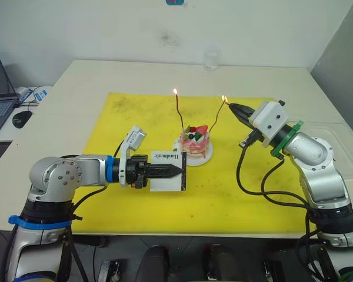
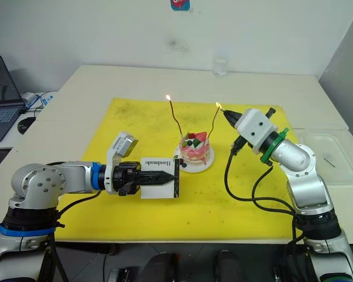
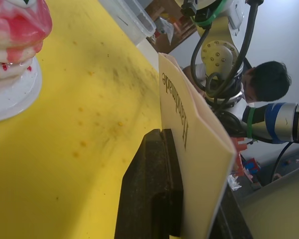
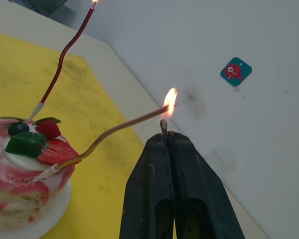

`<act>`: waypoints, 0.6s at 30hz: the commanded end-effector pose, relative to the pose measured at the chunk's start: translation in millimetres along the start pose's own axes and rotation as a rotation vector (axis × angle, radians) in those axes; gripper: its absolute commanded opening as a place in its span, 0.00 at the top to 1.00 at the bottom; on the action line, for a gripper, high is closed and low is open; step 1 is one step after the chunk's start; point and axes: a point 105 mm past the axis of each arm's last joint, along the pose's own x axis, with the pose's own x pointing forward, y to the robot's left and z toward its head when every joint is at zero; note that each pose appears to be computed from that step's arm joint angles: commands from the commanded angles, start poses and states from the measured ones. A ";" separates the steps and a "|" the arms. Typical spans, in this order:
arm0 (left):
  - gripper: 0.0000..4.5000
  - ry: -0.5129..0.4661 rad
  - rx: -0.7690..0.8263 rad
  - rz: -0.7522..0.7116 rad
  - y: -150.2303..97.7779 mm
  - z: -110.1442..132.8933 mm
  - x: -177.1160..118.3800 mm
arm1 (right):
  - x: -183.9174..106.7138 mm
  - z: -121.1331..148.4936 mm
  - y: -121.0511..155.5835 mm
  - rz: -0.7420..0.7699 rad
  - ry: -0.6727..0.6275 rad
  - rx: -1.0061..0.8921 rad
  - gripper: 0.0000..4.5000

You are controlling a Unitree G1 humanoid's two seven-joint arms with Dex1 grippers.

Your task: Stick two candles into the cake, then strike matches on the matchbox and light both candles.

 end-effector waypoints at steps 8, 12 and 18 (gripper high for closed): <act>1.00 -0.014 0.032 -0.014 -5.3 6.7 -0.9 | -11.0 -1.8 -5.5 -0.026 0.026 -0.012 0.99; 1.00 -0.012 0.031 -0.016 -5.7 6.1 -1.3 | -18.0 -8.7 -8.1 -0.060 0.066 0.010 0.99; 1.00 -0.009 0.031 -0.019 -4.7 6.2 -0.3 | -19.5 -5.5 -7.1 -0.070 0.065 0.014 0.99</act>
